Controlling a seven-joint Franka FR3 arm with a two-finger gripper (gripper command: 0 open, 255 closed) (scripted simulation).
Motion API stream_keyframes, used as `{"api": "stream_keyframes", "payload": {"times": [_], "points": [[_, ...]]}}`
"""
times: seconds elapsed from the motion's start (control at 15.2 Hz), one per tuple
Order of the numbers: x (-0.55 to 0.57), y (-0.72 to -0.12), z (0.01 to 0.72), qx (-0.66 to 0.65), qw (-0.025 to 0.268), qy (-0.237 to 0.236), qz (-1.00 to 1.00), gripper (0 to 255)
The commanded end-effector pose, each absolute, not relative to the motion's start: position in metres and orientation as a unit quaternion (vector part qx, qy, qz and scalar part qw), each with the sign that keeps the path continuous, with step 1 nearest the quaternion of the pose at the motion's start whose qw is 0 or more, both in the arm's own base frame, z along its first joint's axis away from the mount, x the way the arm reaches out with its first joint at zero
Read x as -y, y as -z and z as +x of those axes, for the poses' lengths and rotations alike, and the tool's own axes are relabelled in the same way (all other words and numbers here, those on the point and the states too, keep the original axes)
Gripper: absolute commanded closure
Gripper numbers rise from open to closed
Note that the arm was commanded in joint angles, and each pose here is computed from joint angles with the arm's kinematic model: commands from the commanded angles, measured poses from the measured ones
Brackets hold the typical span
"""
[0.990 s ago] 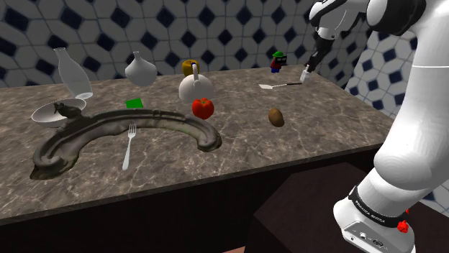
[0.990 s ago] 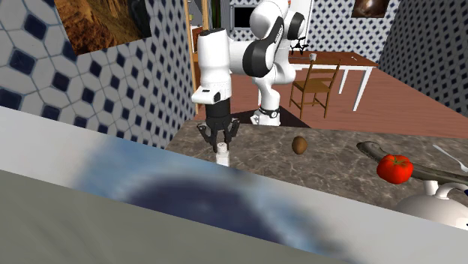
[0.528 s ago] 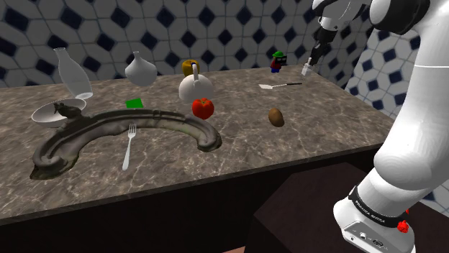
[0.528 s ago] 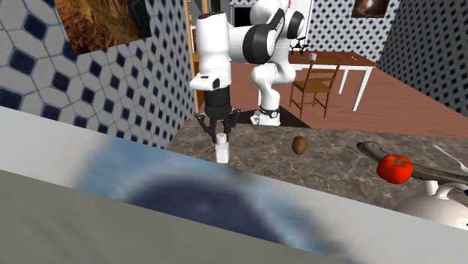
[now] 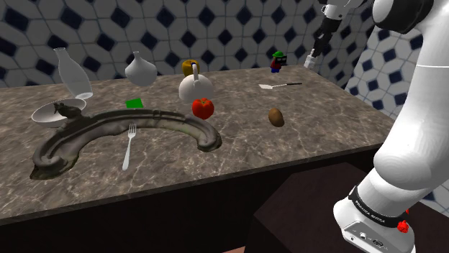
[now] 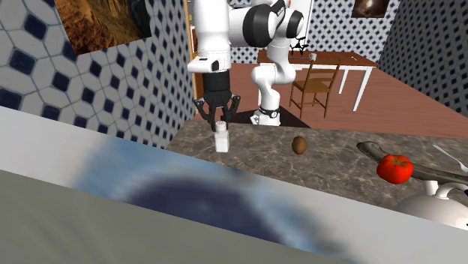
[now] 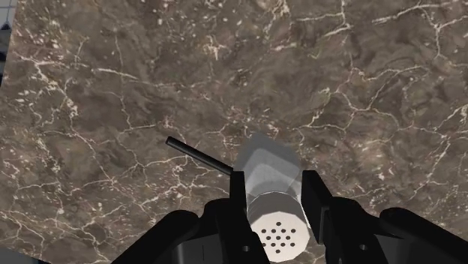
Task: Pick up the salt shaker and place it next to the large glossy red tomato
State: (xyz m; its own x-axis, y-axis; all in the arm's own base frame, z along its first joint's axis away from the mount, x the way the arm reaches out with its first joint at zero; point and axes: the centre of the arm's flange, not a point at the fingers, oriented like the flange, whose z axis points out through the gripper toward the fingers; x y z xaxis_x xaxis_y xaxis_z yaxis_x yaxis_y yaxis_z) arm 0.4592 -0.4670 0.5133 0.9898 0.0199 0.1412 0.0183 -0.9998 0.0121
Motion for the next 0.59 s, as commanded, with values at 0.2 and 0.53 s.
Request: {"api": "stream_keyframes", "payload": {"times": [0.2,0.53], "points": [[0.441,-0.524,0.463,-0.010,0.005,-0.071,0.997,255],[0.375,-0.525,0.472,-0.010,0.005,-0.071,0.997,255]]}}
